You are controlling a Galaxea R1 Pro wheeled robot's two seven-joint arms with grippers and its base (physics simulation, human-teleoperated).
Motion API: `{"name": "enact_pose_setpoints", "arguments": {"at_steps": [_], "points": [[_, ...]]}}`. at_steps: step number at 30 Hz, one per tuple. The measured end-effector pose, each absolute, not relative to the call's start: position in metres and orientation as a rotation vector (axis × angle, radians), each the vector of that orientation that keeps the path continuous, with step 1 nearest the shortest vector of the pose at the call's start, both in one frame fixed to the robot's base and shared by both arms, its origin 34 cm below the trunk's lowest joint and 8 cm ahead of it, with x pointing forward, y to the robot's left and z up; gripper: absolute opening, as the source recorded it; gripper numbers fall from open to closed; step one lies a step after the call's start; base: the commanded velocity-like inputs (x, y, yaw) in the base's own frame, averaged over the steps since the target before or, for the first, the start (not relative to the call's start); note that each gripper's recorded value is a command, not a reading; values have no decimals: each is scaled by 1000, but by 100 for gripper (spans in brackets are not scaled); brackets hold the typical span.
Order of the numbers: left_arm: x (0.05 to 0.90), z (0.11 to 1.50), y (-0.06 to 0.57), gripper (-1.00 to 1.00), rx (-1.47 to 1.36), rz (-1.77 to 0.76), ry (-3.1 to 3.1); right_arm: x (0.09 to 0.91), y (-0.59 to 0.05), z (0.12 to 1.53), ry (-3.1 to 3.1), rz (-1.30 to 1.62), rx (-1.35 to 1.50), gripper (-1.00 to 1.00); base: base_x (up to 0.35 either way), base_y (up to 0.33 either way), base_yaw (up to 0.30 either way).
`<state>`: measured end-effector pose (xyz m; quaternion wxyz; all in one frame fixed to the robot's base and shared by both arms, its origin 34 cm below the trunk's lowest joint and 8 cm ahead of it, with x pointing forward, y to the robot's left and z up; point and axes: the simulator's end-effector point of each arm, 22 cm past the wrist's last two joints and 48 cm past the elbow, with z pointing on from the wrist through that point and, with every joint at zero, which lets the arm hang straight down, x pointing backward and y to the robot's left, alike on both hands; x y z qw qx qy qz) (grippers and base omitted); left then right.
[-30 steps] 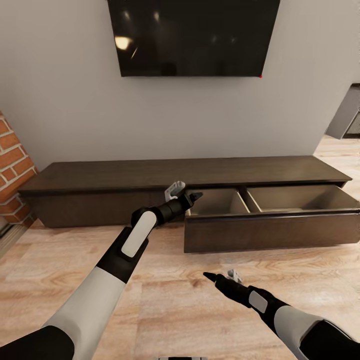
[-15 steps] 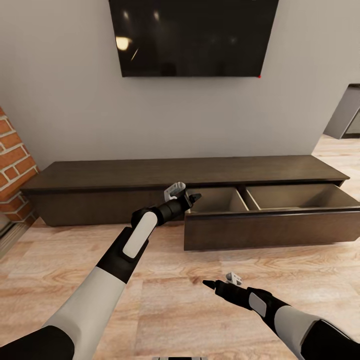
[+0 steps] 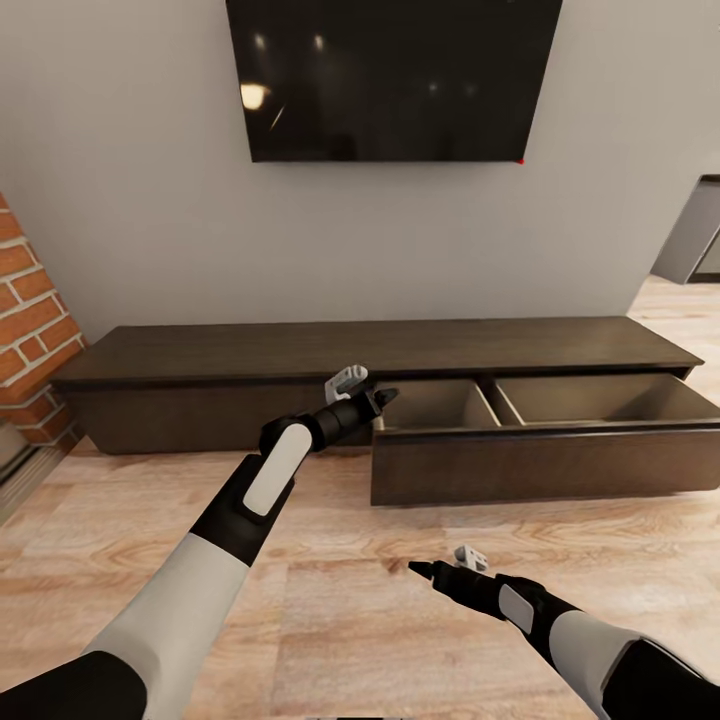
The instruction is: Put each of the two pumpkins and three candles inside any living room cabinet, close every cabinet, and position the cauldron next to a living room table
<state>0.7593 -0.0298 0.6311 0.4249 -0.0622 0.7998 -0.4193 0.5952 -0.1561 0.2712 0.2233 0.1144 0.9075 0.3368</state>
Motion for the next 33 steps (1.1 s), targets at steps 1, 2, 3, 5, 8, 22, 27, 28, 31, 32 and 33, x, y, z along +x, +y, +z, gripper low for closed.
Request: {"name": "enact_pose_setpoints", "arguments": {"at_steps": [1, 2, 3, 5, 8, 22, 27, 28, 31, 32, 33], "points": [[760, 629, -27, 100, -158, -1042, 2006, 595, -156, 271, 2507, 926, 316, 100, 0, 0, 145], [760, 627, -25, 100, -160, -1036, 2009, 596, -157, 272, 2507, 924, 315, 100, 0, 0, 176], [762, 619, -17, 100, -166, -1014, 2025, 596, -157, 272, 2507, 920, 315, 100, 0, 0, 192], [765, 611, -5, 100, -172, -986, 2040, 596, -158, 272, 2508, 917, 311, 100, 0, 0, 207], [769, 603, 15, 100, -177, -941, 2053, 593, -157, 271, 2526, 901, 264, 100, 0, 0, 229], [768, 478, 139, 100, -354, -671, 2288, 584, -173, 257, 2613, 741, 151, 100, 0, 0, 262], [752, 434, 165, 100, -422, -601, 2377, 584, -173, 257, 2613, 731, 149, 100, 0, 0, 270], [750, 426, 171, 100, -430, -580, 2387, 584, -173, 257, 2613, 730, 149, 100, 0, 0, 270], [733, 386, 200, 100, -452, -450, 2455, 585, -170, 258, 2613, 729, 146, 100, 0, 0, 270], [723, 369, 212, 100, -454, -391, 2486, 584, -168, 257, 2615, 727, 144, 100, 0, 0, 270], [717, 360, 219, 100, -457, -359, 2502, 585, -166, 258, 2614, 725, 143, 100, 0, 0, 271]]}}
